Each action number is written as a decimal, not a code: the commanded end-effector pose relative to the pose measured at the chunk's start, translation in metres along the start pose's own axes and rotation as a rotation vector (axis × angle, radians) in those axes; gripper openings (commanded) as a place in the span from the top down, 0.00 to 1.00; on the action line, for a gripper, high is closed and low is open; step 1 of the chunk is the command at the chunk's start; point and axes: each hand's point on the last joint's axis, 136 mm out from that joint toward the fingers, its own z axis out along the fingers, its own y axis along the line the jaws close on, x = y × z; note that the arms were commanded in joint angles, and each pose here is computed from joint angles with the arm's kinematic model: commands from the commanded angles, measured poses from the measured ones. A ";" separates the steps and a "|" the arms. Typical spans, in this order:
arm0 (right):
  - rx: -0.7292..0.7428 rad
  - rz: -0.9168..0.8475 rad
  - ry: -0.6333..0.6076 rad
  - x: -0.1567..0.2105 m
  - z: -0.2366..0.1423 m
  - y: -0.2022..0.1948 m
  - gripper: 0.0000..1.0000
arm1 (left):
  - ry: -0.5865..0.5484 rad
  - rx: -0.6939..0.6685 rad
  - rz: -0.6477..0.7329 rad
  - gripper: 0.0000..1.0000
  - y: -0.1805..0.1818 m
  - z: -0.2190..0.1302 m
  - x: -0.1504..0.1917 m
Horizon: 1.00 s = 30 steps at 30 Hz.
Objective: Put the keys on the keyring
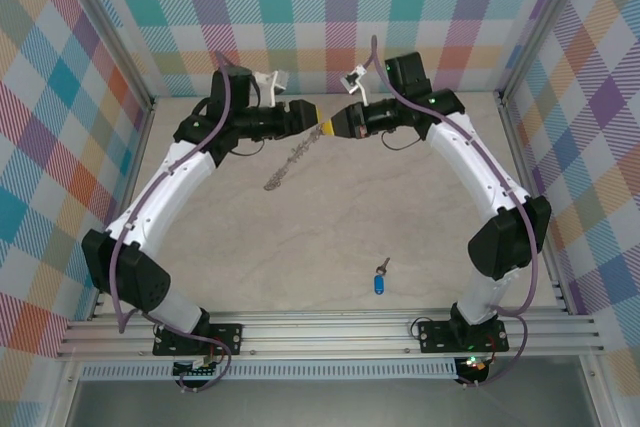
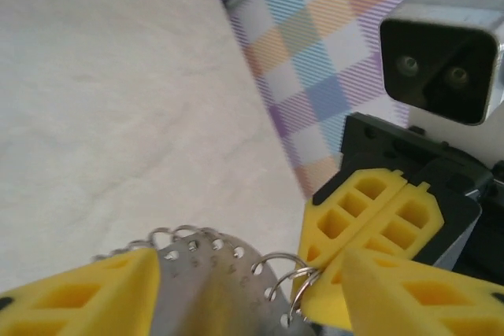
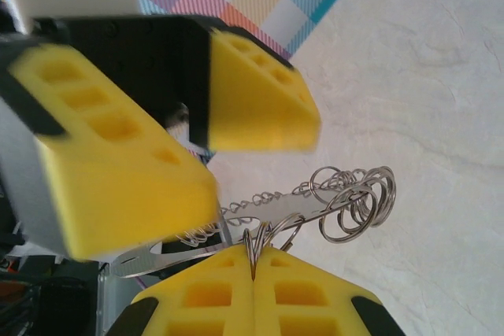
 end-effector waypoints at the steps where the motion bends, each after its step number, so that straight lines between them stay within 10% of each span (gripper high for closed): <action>1: 0.030 -0.018 0.002 0.011 0.001 -0.008 1.00 | -0.144 -0.220 -0.013 0.27 0.030 -0.031 -0.012; 18: 0.122 0.019 0.103 0.046 0.100 -0.075 1.00 | -0.211 -0.320 -0.103 0.18 0.058 -0.055 0.002; 30: 0.297 0.029 0.281 0.136 0.120 -0.133 1.00 | -0.202 -0.304 -0.117 0.18 0.059 -0.055 0.010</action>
